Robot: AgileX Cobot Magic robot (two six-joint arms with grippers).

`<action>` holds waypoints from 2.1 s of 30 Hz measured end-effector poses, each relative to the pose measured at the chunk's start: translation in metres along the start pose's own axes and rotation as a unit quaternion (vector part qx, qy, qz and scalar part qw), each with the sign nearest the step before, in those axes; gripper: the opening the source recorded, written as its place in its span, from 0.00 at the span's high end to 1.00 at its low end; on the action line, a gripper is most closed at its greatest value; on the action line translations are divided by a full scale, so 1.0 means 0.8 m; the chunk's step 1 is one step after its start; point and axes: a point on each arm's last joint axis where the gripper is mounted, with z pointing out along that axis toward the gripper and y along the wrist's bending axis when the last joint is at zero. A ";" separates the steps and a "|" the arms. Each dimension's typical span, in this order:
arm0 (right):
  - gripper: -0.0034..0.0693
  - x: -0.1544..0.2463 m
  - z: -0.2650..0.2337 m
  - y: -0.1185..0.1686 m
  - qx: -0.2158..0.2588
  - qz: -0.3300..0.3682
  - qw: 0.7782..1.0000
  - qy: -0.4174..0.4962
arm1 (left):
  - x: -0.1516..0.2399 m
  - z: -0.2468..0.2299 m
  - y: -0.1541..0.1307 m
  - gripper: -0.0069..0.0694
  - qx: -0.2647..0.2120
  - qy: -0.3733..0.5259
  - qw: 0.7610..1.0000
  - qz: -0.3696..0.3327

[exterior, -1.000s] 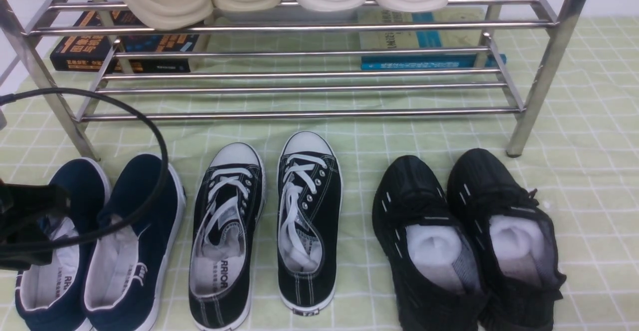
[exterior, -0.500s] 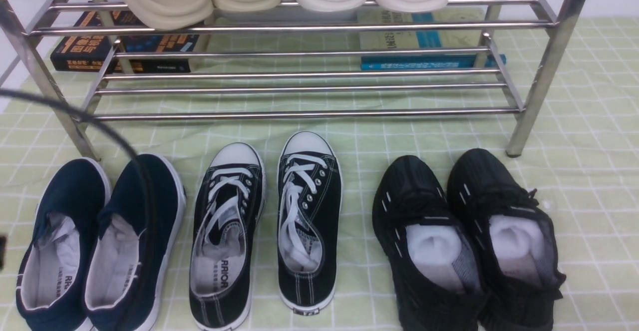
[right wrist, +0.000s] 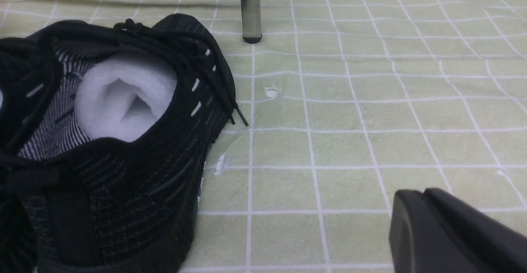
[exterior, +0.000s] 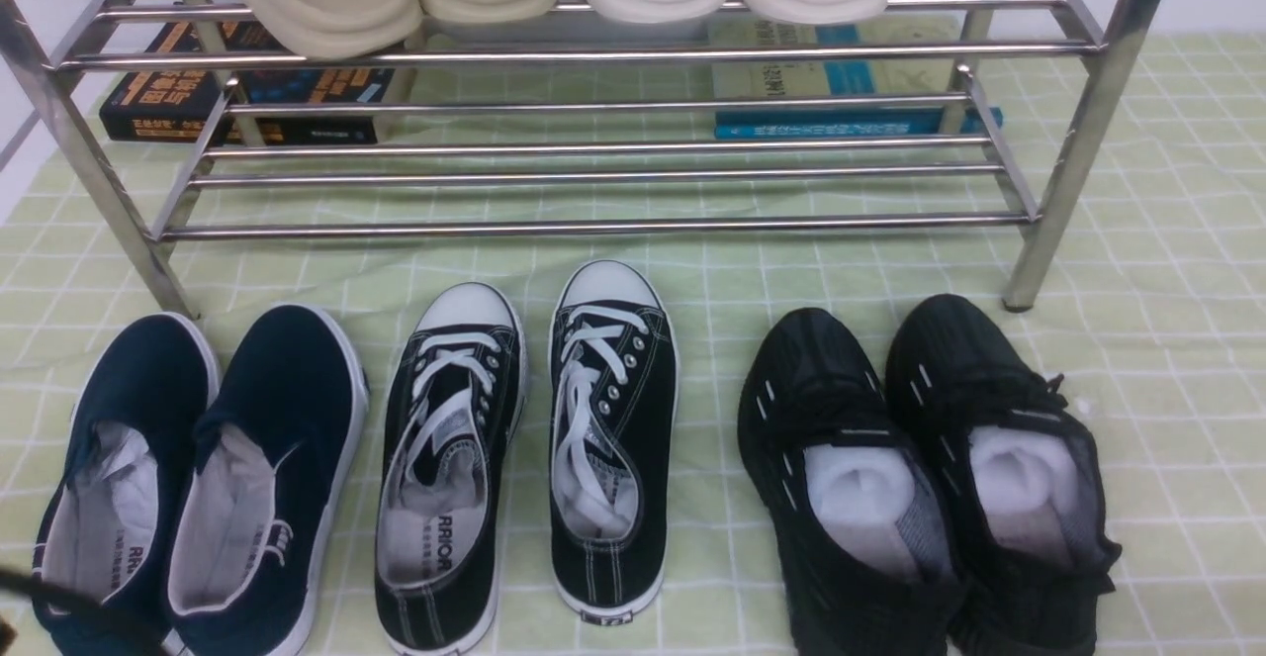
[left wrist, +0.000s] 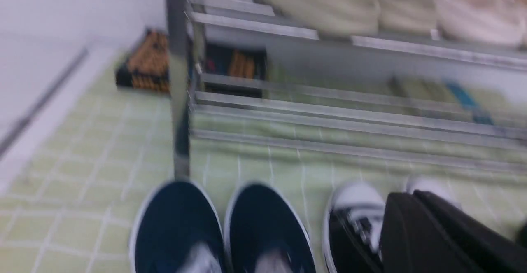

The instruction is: Take the shoes off the shelf with your hand from the green coffee tablecloth.

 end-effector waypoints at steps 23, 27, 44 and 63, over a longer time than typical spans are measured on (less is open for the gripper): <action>0.86 0.000 0.000 0.000 0.000 0.000 1.000 0.000 | 0.057 0.014 0.015 0.88 -0.024 0.019 0.999 -0.010; 0.85 0.000 0.000 0.000 0.000 0.000 1.000 0.000 | 0.090 0.014 0.021 0.87 -0.034 0.044 0.998 0.018; 0.81 0.000 0.000 0.000 0.000 0.001 1.000 0.000 | 0.148 0.007 0.042 0.85 -0.102 0.125 0.987 0.014; 0.79 0.000 0.000 0.000 0.000 0.001 1.000 0.000 | 0.148 0.008 0.034 0.82 -0.028 0.133 0.989 0.062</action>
